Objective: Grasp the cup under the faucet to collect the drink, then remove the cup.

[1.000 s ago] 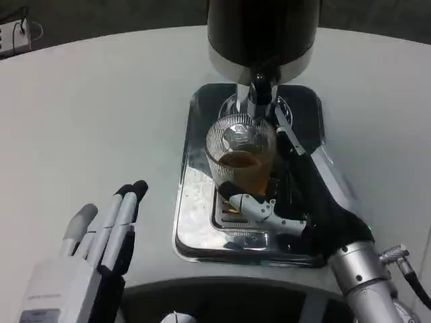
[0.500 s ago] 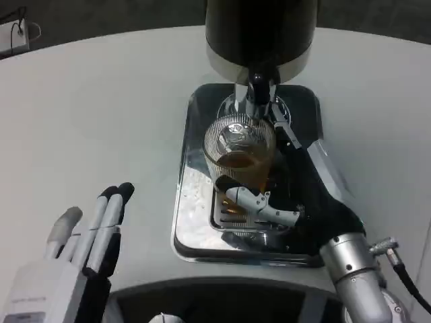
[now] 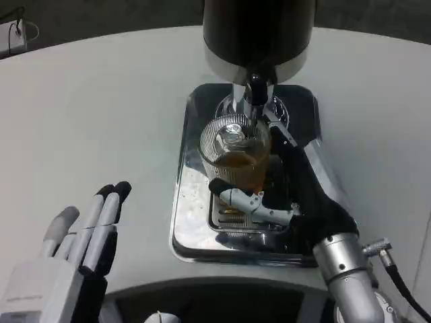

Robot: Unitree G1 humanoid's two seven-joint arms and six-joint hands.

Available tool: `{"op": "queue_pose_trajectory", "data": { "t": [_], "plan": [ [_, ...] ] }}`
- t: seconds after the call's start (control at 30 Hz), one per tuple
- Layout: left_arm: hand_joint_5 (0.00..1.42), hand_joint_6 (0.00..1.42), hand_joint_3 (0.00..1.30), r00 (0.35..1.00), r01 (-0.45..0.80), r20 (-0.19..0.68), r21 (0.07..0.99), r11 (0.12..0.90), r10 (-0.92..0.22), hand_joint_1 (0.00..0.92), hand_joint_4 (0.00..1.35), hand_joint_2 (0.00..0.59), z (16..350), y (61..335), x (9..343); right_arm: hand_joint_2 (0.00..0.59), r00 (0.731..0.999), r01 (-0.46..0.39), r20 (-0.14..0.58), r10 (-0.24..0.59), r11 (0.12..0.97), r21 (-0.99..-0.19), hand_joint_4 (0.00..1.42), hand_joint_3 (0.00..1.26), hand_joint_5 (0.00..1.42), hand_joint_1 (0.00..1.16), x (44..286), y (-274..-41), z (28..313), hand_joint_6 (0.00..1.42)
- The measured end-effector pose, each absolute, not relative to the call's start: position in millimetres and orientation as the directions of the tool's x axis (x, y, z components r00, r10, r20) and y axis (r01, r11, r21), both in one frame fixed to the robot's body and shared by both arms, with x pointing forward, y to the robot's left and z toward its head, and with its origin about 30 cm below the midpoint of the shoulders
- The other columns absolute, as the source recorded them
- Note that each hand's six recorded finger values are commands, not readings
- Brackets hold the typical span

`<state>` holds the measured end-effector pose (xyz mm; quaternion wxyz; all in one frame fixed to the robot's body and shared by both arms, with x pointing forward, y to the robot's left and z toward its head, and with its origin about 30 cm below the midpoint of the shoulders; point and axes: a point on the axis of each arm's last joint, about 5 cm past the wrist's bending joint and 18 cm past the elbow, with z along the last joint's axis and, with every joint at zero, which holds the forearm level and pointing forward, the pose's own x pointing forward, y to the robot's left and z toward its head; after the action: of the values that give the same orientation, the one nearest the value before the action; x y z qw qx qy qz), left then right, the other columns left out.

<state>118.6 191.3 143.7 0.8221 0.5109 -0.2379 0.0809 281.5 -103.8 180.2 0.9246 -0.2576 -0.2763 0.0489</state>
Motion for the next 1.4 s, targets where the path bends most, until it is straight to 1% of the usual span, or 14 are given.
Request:
{"op": "queue_pose_trajectory", "data": {
  "t": [0.03,0.13,0.17,0.23,0.33,0.4,0.5,0.53,0.6,0.73,0.77,0.87,1.07,1.4],
  "plan": [
    [0.13,0.04,0.04,0.875,-0.375,0.472,0.802,0.464,-0.108,0.000,0.00,0.163,143.6,191.5,118.4,0.181,0.843,0.052,0.486,0.232,0.863,-0.502,0.29,0.17,0.39,0.84,281.5,-103.5,180.1,0.62],
    [0.13,0.04,0.04,0.877,-0.375,0.469,0.804,0.461,-0.105,0.000,0.00,0.163,144.8,191.7,117.2,0.178,0.841,0.061,0.495,0.217,0.872,-0.486,0.35,0.21,0.50,0.87,282.3,-100.8,181.2,0.85],
    [0.14,0.04,0.04,0.876,-0.377,0.470,0.804,0.460,-0.104,0.000,0.00,0.163,145.4,191.8,117.1,0.179,0.841,0.059,0.496,0.216,0.875,-0.481,0.38,0.24,0.54,0.91,282.4,-99.4,181.3,0.93],
    [0.14,0.04,0.04,0.876,-0.380,0.472,0.804,0.458,-0.102,0.000,0.00,0.163,146.4,192.3,116.6,0.189,0.843,0.050,0.493,0.215,0.881,-0.470,0.43,0.28,0.61,0.93,282.5,-96.0,180.6,1.05],
    [0.14,0.04,0.04,0.879,-0.378,0.466,0.808,0.453,-0.098,0.000,0.00,0.163,147.0,193.2,114.9,0.186,0.843,0.052,0.498,0.203,0.891,-0.452,0.51,0.34,0.70,0.96,283.1,-94.0,181.3,1.16],
    [0.14,0.04,0.05,0.881,-0.379,0.464,0.809,0.449,-0.094,0.000,0.00,0.163,148.1,194.2,114.3,0.200,0.845,0.054,0.499,0.193,0.898,-0.437,0.58,0.39,0.77,1.00,283.0,-92.0,180.7,1.24],
    [0.14,0.04,0.05,0.880,-0.381,0.466,0.809,0.447,-0.095,0.000,0.00,0.163,149.6,194.0,114.0,0.207,0.845,0.060,0.503,0.181,0.903,-0.425,0.67,0.46,0.86,1.03,282.8,-90.6,180.5,1.31],
    [0.14,0.04,0.05,0.879,-0.381,0.467,0.809,0.448,-0.095,0.000,0.00,0.163,150.0,193.8,113.9,0.207,0.845,0.063,0.505,0.176,0.905,-0.421,0.70,0.50,0.90,1.06,282.9,-90.6,180.5,1.34],
    [0.14,0.04,0.05,0.880,-0.382,0.466,0.808,0.449,-0.091,0.000,0.00,0.163,150.1,193.5,114.0,0.184,0.846,0.068,0.506,0.169,0.907,-0.416,0.77,0.58,0.98,1.09,283.0,-91.1,180.5,1.41],
    [0.14,0.04,0.05,0.880,-0.384,0.468,0.805,0.453,-0.085,0.000,0.00,0.163,150.1,192.9,114.6,0.148,0.848,0.085,0.510,0.144,0.913,-0.399,0.87,0.69,1.08,1.12,283.5,-93.9,180.8,1.42],
    [0.14,0.03,0.05,0.879,-0.386,0.470,0.803,0.455,-0.084,0.000,0.00,0.163,150.3,192.6,115.0,0.134,0.849,0.090,0.511,0.136,0.915,-0.393,0.89,0.71,1.10,1.14,283.6,-95.1,180.8,1.42],
    [0.14,0.03,0.05,0.876,-0.386,0.474,0.800,0.459,-0.088,0.000,0.00,0.163,150.5,191.5,116.5,0.113,0.849,0.102,0.515,0.119,0.919,-0.381,0.94,0.74,1.13,1.16,283.2,-98.4,181.2,1.42],
    [0.14,0.03,0.05,0.871,-0.386,0.482,0.794,0.469,-0.099,0.000,0.00,0.163,150.5,188.9,120.9,0.107,0.849,0.105,0.518,0.109,0.924,-0.367,0.99,0.80,1.19,1.16,278.2,-101.7,179.2,1.42],
    [0.13,0.02,0.05,0.878,-0.374,0.469,0.798,0.472,-0.096,0.000,0.00,0.162,147.5,188.9,122.1,0.092,0.834,0.087,0.535,0.133,0.926,-0.367,0.99,0.83,1.21,1.16,263.9,-106.0,178.4,1.42]
  ]
}}
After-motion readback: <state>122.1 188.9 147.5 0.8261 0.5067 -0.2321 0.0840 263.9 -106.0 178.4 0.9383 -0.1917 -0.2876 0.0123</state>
